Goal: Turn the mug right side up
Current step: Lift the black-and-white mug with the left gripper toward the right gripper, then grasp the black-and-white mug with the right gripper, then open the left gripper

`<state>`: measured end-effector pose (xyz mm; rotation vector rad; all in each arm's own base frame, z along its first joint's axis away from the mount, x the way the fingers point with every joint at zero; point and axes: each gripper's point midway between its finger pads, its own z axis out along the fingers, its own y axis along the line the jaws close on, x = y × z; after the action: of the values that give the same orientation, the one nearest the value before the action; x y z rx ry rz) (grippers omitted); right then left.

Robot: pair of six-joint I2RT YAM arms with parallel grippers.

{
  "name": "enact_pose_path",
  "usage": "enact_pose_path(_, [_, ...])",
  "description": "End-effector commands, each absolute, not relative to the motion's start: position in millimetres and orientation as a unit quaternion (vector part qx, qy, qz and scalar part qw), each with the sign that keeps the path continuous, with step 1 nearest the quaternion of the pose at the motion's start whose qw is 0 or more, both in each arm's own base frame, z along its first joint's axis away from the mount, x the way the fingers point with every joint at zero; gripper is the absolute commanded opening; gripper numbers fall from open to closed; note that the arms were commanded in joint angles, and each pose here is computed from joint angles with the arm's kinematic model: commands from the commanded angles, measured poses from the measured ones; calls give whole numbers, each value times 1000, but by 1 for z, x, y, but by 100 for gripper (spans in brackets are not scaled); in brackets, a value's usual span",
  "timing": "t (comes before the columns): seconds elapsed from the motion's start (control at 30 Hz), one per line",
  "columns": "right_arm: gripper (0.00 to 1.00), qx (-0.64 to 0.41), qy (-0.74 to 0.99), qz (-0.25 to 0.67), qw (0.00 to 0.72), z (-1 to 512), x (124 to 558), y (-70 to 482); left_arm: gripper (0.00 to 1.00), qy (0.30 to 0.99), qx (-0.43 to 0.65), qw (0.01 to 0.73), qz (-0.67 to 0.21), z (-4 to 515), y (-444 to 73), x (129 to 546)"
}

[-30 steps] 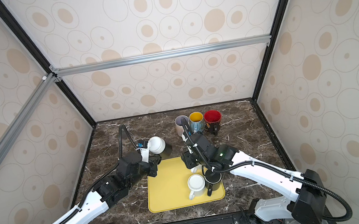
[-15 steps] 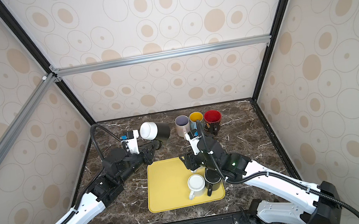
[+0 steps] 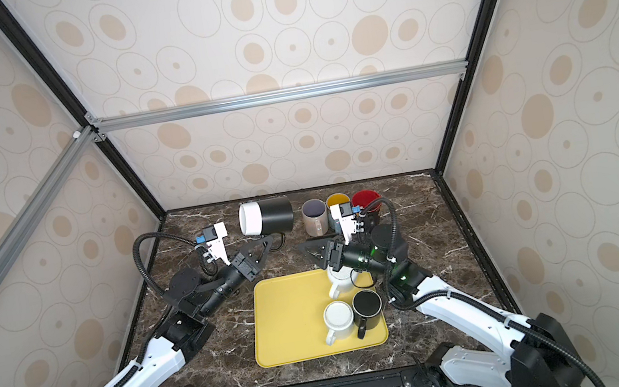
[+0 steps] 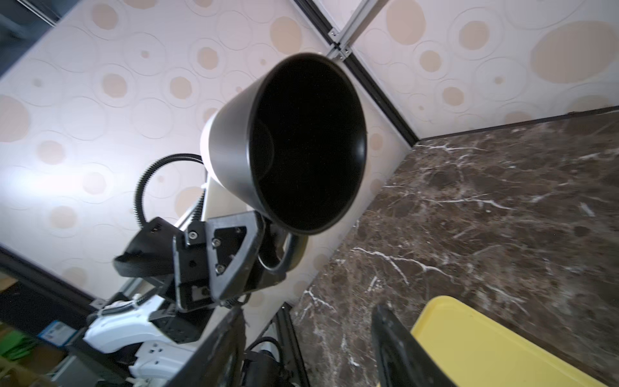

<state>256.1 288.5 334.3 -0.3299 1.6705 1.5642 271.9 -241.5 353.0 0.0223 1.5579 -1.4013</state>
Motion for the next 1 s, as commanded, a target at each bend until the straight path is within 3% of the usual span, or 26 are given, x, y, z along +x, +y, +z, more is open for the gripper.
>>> enact_pose_path(0.0, [62,-163,588,688,393,382,241,294,0,537,33,526,-659,418,-234,249])
enact_pose_path(0.37, [53,-145,564,726,365,391,257,307,0,490,14,485,-725,406,-236,244])
enact_pose_path(0.97, [44,-133,576,735,332,382,277,328,0,492,23,474,-730,398,-243,247])
